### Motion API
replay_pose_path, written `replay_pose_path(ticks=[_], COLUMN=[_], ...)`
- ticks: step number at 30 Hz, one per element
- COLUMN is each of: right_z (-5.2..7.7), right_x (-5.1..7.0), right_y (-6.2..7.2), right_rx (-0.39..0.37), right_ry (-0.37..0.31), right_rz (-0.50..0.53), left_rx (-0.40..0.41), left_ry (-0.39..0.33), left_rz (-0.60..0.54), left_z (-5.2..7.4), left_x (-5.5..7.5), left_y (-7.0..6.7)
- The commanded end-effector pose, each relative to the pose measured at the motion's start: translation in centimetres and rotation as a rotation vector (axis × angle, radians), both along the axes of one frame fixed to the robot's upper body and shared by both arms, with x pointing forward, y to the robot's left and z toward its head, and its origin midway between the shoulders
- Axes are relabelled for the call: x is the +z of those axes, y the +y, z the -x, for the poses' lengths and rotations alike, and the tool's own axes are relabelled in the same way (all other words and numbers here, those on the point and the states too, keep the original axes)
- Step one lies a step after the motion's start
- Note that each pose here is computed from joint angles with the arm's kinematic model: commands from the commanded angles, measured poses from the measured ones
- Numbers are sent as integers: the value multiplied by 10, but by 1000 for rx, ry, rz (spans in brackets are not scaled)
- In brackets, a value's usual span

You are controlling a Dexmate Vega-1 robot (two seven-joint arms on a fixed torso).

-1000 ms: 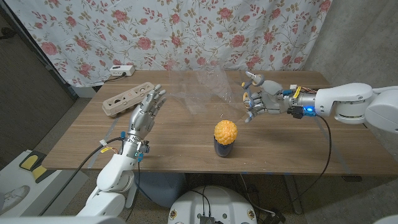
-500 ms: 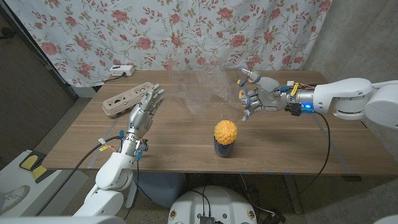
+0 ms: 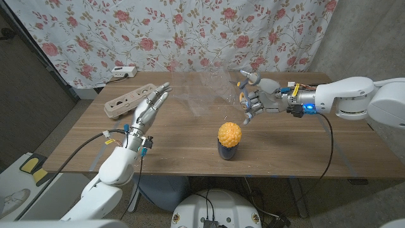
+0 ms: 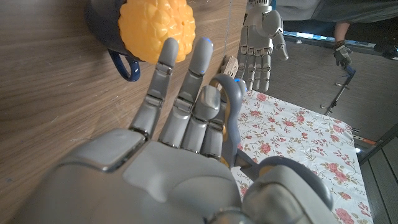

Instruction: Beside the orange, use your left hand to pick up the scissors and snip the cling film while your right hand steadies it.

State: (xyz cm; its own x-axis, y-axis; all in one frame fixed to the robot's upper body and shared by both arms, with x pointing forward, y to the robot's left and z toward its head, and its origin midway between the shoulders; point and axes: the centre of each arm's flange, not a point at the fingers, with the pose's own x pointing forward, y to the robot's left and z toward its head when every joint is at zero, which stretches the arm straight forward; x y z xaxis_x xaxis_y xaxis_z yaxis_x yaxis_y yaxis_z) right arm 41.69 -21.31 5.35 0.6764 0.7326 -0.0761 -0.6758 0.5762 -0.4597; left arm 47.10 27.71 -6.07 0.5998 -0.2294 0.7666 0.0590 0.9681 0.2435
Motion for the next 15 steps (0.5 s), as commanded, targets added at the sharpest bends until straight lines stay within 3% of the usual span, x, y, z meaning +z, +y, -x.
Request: replay_pose_path(ticks=[1,9,12,15], right_z=[1,6,8,9], right_x=[-5,-6,-7,-8], right_y=[-2,-5,-5,-6], right_rx=[-13,-20,-23,-25], right_ry=[19,17,19,15], right_rz=[23,30,29,31], left_rx=[204,253,238,271], left_ry=[-76,-74,-58,-68], left_rz=[-134,-212,-333,-380], left_z=[-7,-9,-9,-4], left_x=[25,36,44,48], left_y=[-5,2,4,3])
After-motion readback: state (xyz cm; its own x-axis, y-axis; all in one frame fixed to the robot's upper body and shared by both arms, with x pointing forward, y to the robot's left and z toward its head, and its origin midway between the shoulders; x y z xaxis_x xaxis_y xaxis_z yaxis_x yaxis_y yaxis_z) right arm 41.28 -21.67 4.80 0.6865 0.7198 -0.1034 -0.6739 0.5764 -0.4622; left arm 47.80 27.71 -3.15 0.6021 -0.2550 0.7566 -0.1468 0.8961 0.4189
